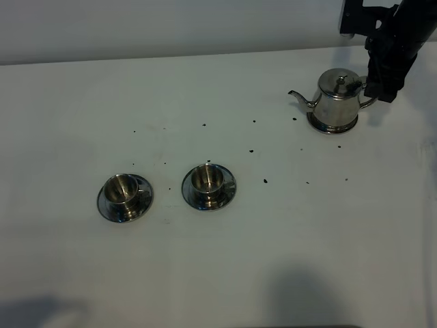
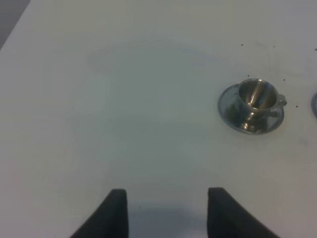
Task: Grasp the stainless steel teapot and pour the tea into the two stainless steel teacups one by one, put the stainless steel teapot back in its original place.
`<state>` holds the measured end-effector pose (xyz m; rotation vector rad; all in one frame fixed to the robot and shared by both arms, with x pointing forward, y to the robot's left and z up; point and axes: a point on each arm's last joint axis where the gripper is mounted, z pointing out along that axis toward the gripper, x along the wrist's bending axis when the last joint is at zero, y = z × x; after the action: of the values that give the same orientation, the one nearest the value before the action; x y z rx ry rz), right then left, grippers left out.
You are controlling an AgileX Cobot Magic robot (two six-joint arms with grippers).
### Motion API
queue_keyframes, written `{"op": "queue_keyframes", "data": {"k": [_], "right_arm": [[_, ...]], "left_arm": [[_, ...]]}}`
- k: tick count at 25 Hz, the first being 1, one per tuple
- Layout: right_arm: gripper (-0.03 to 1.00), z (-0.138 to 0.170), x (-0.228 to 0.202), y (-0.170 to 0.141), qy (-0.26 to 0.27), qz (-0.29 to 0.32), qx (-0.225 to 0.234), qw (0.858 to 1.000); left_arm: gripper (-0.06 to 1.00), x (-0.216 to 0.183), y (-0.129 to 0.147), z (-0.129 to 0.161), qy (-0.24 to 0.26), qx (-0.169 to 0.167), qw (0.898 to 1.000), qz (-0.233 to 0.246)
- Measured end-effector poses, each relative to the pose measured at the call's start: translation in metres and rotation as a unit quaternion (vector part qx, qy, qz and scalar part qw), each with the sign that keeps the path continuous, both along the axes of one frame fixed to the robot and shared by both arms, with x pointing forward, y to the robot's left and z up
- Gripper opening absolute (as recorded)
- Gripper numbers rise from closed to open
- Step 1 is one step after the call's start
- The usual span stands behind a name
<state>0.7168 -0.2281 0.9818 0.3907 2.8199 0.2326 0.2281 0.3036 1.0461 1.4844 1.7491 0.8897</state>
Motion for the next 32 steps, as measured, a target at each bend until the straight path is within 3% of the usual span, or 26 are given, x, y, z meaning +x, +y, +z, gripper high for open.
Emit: {"op": "queue_keyframes", "data": {"k": [12, 32], "right_arm": [[0.51, -0.024, 0.010, 0.001, -0.006, 0.005, -0.002, 1.000], [0.51, -0.027, -0.006, 0.003, 0.091, -0.061, 0.025, 0.994]], "left_arm": [[0.41, 0.000, 0.000, 0.000, 0.000, 0.000, 1.000, 0.000], [0.41, 0.000, 0.000, 0.000, 0.000, 0.000, 1.000, 0.000]]}}
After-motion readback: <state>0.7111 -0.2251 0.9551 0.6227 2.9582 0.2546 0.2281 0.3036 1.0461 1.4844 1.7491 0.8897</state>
